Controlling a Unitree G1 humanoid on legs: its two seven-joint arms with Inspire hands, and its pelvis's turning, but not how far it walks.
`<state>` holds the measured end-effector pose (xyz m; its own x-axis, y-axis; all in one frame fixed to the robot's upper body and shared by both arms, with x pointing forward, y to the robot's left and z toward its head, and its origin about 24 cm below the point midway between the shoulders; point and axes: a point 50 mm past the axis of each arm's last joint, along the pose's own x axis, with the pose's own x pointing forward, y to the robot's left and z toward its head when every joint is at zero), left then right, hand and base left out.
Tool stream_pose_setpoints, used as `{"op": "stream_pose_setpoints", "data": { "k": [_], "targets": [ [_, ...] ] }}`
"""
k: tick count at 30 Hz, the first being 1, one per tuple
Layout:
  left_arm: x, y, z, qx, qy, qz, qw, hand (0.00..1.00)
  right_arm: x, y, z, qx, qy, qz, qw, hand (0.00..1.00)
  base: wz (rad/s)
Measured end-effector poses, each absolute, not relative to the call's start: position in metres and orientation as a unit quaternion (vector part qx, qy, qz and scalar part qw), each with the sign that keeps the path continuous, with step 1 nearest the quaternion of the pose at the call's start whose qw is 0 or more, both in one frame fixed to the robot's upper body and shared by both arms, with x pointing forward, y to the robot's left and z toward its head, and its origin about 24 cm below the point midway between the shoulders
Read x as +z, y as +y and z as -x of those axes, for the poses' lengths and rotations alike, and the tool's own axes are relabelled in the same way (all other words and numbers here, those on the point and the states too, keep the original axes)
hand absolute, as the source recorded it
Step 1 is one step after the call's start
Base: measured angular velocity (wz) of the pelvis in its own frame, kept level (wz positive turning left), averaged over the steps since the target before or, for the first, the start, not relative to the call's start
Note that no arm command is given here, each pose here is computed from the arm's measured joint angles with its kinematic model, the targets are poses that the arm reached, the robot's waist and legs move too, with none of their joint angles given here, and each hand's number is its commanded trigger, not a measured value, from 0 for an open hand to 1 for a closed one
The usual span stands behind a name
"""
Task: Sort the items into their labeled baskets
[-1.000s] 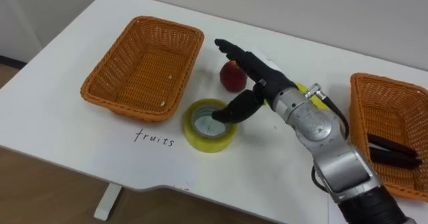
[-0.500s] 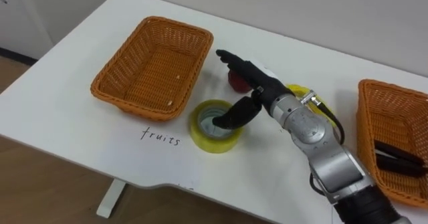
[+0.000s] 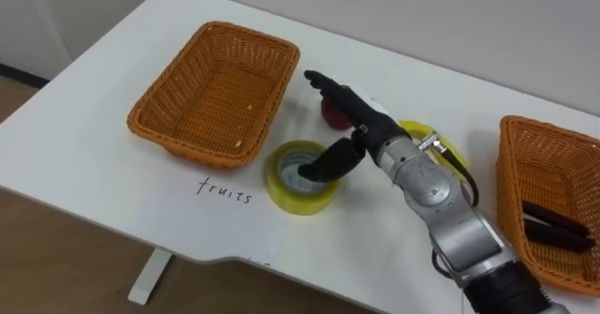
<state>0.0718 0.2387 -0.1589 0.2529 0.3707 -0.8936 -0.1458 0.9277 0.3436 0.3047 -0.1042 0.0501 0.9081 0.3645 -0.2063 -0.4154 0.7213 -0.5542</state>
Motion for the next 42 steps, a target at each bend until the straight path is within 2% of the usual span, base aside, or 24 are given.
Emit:
{"op": "stream_pose_setpoints", "data": {
  "k": [6, 12, 25, 26, 28, 42],
  "targets": [
    [-0.159, 0.239, -0.072, 0.164, 0.588, -0.096, 0.786, 0.00, 0.045, -0.106, -0.306, 0.216, 0.051, 0.344, 0.913, 0.00, 0.00],
    [-0.158, 0.242, -0.072, 0.165, 0.589, -0.098, 0.785, 0.00, 0.030, -0.111, -0.309, 0.227, 0.107, 0.341, 0.906, 0.00, 0.00],
    [-0.158, 0.243, -0.072, 0.165, 0.589, -0.105, 0.784, 0.00, 0.032, -0.110, -0.312, 0.240, 0.110, 0.340, 0.903, 0.00, 0.00],
    [-0.158, 0.243, -0.072, 0.165, 0.590, -0.105, 0.783, 0.00, 0.032, -0.110, -0.312, 0.240, 0.111, 0.340, 0.903, 0.19, 0.00],
    [-0.158, 0.243, -0.072, 0.165, 0.591, -0.105, 0.783, 0.00, 0.032, -0.110, -0.312, 0.240, 0.111, 0.340, 0.903, 1.00, 0.00],
    [-0.158, 0.243, -0.073, 0.165, 0.590, -0.105, 0.783, 0.00, 0.030, -0.107, -0.310, 0.250, 0.114, 0.354, 0.894, 1.00, 0.00]
  ]
}}
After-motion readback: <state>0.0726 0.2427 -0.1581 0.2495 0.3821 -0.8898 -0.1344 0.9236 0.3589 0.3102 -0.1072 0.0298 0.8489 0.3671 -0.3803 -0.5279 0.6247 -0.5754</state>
